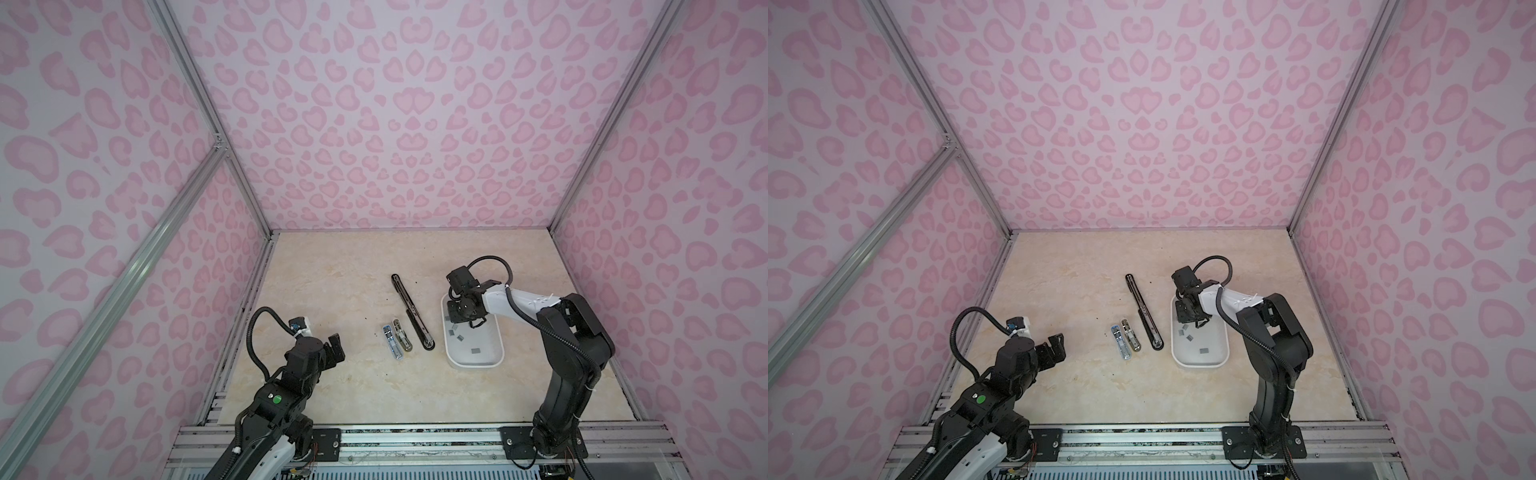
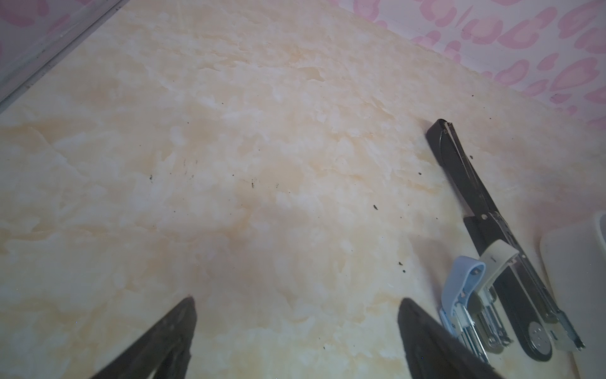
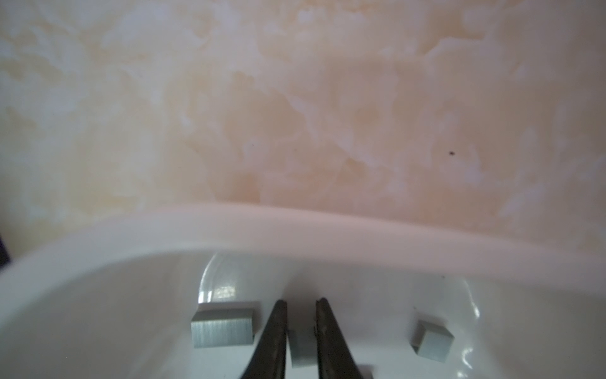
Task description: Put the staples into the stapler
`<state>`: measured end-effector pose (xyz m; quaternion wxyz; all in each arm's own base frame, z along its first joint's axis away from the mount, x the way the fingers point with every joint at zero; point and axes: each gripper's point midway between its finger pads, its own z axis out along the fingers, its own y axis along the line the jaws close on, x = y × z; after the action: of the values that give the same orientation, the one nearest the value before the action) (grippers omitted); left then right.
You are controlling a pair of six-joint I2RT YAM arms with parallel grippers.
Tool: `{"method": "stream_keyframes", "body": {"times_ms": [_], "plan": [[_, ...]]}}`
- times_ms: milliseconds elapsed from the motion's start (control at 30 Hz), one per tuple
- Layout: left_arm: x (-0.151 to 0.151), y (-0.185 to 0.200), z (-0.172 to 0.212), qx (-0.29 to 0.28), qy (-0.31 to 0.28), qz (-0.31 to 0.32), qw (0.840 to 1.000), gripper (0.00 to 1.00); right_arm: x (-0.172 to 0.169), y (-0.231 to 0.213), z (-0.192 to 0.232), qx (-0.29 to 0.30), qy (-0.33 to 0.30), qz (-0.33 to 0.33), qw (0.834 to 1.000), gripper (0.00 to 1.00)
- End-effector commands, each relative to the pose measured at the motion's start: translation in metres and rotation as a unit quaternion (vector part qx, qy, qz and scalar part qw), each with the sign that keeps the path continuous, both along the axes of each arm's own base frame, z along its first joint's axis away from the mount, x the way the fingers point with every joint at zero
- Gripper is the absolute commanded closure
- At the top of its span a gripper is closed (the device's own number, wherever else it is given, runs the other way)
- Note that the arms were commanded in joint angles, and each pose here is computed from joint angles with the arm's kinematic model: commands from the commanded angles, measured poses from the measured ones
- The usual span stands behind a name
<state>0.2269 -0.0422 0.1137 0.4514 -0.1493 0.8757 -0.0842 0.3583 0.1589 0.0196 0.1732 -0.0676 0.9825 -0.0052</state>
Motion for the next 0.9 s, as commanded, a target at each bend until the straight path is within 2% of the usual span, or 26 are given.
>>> {"method": "stream_keyframes", "body": {"times_ms": [0, 867], "plan": [[0.0039, -0.0009, 0.0069, -0.008, -0.014, 0.004, 1.0, 0.03, -0.0103, -0.0061, -0.0082, -0.016, 0.022, 0.002, 1.0, 0.8], [0.0049, -0.0011, 0.0059, -0.006, -0.01, 0.004, 1.0, 0.03, -0.0149, -0.0049, -0.0061, -0.006, 0.018, 0.006, 1.0, 0.76]]}}
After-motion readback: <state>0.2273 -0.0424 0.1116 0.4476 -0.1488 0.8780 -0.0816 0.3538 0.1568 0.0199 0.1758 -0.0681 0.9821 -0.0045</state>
